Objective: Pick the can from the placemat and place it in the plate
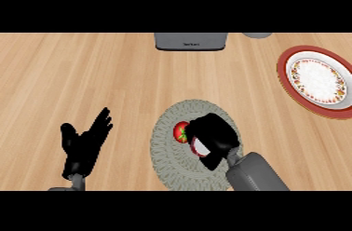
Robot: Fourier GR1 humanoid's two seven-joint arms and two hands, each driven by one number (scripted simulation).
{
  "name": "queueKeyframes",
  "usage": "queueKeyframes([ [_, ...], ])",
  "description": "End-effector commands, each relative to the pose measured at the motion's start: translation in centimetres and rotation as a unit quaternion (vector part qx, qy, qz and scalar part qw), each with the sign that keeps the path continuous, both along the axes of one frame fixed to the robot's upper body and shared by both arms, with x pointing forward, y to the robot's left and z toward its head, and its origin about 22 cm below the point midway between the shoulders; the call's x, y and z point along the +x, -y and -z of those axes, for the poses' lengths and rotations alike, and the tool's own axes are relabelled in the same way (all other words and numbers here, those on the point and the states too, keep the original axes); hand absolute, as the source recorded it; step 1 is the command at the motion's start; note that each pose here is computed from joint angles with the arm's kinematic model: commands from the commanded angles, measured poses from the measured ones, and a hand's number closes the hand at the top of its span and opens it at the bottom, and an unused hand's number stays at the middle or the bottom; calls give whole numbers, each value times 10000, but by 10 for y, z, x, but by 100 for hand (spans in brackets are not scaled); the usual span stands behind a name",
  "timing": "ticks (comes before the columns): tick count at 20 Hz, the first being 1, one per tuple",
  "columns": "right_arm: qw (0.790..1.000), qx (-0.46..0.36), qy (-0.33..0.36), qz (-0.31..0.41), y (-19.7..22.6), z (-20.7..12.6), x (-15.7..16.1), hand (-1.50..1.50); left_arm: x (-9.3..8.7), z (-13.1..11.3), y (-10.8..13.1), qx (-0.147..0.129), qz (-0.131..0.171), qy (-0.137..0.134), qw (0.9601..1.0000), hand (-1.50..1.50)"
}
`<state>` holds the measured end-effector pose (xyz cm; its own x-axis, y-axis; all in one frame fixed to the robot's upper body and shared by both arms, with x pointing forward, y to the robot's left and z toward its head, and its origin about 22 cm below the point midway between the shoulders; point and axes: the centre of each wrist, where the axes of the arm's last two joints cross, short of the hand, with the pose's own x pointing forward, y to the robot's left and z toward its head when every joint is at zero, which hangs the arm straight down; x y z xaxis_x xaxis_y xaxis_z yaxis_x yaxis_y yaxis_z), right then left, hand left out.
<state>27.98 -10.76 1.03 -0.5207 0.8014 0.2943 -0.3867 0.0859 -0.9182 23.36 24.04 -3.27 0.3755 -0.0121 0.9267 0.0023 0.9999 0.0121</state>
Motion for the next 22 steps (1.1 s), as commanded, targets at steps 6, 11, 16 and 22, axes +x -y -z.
queueKeyframes([
  [6,8891,505,509,4522,53,-17,56,150,2,-4,-2,-55,10,95,9999,0],
  [11,7881,1083,2202,5645,37,-70,88,150,6,-7,5,36,234,148,9996,0],
  [16,6916,1482,3002,6400,29,-86,110,150,7,2,6,0,265,-3,9996,0],
  [22,6038,2026,3318,6959,33,-80,129,150,15,-7,10,-41,225,119,9997,0],
])
